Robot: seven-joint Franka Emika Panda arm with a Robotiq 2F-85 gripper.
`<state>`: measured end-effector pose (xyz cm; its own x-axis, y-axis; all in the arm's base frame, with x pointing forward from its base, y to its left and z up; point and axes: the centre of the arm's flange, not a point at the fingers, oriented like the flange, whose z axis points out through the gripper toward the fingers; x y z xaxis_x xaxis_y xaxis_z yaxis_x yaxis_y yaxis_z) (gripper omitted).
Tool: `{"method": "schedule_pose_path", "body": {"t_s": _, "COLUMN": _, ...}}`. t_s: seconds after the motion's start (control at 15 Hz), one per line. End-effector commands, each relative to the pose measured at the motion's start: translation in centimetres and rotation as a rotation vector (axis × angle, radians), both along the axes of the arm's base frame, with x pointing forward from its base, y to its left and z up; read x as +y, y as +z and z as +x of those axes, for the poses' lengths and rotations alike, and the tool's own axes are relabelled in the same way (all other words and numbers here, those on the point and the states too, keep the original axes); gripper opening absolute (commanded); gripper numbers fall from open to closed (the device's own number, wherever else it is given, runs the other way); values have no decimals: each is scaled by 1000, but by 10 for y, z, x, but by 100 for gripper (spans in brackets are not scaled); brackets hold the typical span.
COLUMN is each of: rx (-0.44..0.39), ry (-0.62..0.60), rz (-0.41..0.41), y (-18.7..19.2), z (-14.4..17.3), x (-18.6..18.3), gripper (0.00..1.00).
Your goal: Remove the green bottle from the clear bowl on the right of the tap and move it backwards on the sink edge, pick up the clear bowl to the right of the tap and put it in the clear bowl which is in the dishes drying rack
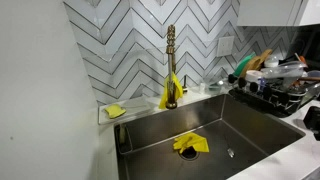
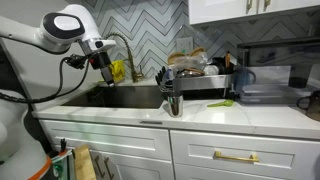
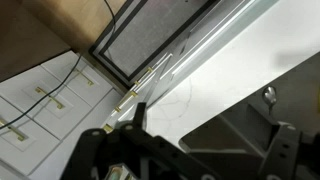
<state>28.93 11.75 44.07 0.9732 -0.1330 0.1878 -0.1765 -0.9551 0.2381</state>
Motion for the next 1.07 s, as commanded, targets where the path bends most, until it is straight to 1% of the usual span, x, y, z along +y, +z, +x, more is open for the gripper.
{"method": "schedule_pose_path", "body": {"t_s": 0.0, "rx": 9, "ry": -3, "rz": -3, "y": -4, "z": -1, "x": -2, "gripper": 100}}
{"method": "schedule_pose_path", "body": {"t_s": 0.33, "rx": 27, "ry": -6, "rz": -6, "y": -12, "z": -2, "x": -4, "gripper": 100}}
{"method": "schedule_pose_path", "body": {"t_s": 0.47, "rx": -65, "ry": -4, "rz": 1, "y": 11, "z": 14, "x": 5, "gripper": 100}}
{"method": "schedule_pose_path", "body": {"t_s": 0.6, "rx": -206, "ry": 71, "rz": 23, "y": 48, "z": 37, "x": 23, "gripper": 100}}
{"method": "schedule_pose_path", "body": {"t_s": 0.8, "rx": -393, "ry": 198, "rz": 52, "y": 101, "z": 76, "x": 56, "gripper": 100}}
{"method": "schedule_pose_path", "body": {"t_s": 0.93, "rx": -472, "ry": 268, "rz": 84, "y": 126, "z": 101, "x": 79, "gripper": 100}}
{"method": "schedule_pose_path", "body": {"t_s": 1.0, "rx": -495, "ry": 297, "rz": 112, "y": 134, "z": 114, "x": 91, "gripper": 100}}
